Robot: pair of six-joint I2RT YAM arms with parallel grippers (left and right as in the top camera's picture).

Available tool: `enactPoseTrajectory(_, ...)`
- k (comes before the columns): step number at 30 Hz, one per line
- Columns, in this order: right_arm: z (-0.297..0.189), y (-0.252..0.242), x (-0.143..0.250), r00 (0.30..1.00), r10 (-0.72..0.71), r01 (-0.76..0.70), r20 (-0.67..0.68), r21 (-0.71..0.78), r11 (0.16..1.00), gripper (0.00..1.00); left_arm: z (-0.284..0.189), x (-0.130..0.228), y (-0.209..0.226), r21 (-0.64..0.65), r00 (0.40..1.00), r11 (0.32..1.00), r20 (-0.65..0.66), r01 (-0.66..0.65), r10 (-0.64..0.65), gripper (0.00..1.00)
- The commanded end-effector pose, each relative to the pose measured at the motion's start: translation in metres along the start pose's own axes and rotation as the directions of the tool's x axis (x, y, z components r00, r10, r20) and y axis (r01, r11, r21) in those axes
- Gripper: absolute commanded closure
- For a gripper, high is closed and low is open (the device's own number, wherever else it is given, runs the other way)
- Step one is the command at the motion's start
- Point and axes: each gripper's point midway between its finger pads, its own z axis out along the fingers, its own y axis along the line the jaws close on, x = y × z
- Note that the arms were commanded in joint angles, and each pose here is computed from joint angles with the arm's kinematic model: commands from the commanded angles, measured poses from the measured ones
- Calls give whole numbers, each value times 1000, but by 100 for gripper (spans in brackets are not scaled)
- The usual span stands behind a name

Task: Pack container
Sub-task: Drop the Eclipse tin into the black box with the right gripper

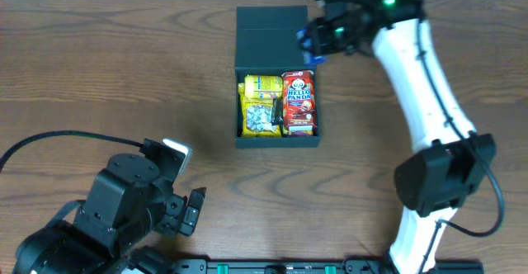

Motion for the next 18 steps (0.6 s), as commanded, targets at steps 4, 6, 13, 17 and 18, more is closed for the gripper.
enactPoseTrajectory(4,46,41,37,985,162,-149,-60,185,971,91,-1,0,0,2,1000,1000,2,9,-9,5)
enactPoseTrajectory(6,54,49,47,982,182,-163,-52,249,955,91,-1,0,0,2,1000,1000,2,9,-9,5)
enactPoseTrajectory(13,88,66,86,965,261,-237,-5,403,884,89,-1,0,0,2,1000,1000,2,9,-9,5)
enactPoseTrajectory(17,103,59,100,959,285,-252,-6,446,859,89,-1,0,0,2,1000,1000,2,9,-9,5)
enactPoseTrajectory(18,106,57,102,958,285,-250,-10,451,857,89,-1,0,0,2,1000,1000,2,9,-9,5)
